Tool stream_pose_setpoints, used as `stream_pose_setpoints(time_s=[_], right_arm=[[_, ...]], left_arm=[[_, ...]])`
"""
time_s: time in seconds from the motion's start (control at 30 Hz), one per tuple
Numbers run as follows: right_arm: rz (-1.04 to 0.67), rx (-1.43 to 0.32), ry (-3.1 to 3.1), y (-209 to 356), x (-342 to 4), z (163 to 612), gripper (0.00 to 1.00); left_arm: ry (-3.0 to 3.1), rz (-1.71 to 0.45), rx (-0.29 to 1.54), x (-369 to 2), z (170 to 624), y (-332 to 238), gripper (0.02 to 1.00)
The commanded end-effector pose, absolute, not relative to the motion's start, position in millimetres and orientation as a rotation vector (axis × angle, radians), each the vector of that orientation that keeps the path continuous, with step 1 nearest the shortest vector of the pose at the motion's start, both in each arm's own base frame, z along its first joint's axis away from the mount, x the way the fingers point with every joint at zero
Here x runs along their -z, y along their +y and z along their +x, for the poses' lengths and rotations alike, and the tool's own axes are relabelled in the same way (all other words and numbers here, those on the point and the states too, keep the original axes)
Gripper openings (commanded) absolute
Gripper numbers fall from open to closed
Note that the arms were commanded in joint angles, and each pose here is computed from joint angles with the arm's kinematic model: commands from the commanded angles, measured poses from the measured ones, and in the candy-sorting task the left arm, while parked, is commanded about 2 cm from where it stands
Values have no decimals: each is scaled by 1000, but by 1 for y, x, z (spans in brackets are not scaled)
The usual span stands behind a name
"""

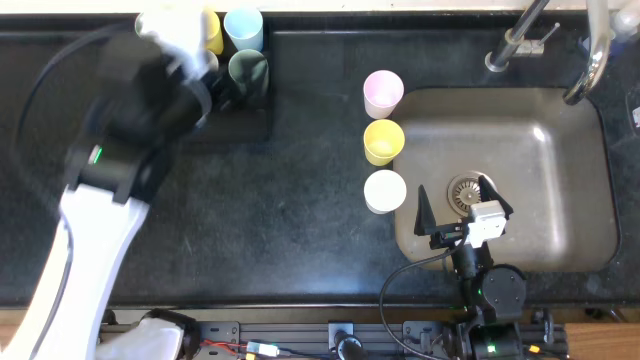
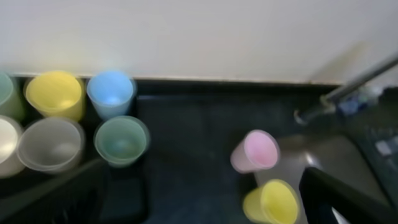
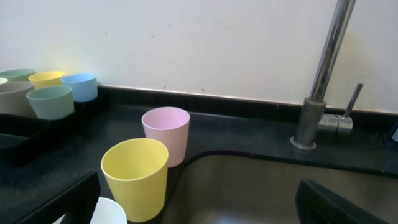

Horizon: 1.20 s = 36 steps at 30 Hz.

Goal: Store Cups

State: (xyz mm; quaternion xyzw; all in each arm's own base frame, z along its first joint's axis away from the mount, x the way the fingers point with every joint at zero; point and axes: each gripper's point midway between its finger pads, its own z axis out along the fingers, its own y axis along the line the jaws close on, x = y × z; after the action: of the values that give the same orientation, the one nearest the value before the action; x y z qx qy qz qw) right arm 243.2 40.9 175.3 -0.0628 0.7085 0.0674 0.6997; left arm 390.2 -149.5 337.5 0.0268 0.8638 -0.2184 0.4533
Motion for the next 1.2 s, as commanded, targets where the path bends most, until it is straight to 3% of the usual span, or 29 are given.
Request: stream_pose_setpoints(time_s=[0.03, 0.23, 0.53, 0.7, 0.9, 0.97, 1.1, 1.2], right_arm=[[-137, -153, 1576, 41, -173, 243, 998], [-137, -153, 1576, 41, -173, 243, 996], [-137, -153, 1576, 41, -173, 243, 996], [-137, -152, 1576, 41, -173, 243, 996], [-137, -153, 1576, 41, -173, 243, 996], [-137, -153, 1576, 41, -173, 243, 996], [-137, -153, 1576, 41, -173, 243, 996], [-137, -153, 1576, 41, -173, 243, 996]], left_arm=[[2234, -55, 487, -338, 415, -202, 1000], [2460, -59, 433, -276, 418, -276, 1000], [2686, -78, 349, -164, 434, -315, 1000], [2701, -78, 334, -129, 449, -325, 1000], [2688, -79, 342, -113, 463, -336, 958], [2685, -82, 332, -111, 465, -336, 862], [2693, -82, 317, -104, 465, -335, 386], [2703, -77, 321, -101, 464, -337, 200]])
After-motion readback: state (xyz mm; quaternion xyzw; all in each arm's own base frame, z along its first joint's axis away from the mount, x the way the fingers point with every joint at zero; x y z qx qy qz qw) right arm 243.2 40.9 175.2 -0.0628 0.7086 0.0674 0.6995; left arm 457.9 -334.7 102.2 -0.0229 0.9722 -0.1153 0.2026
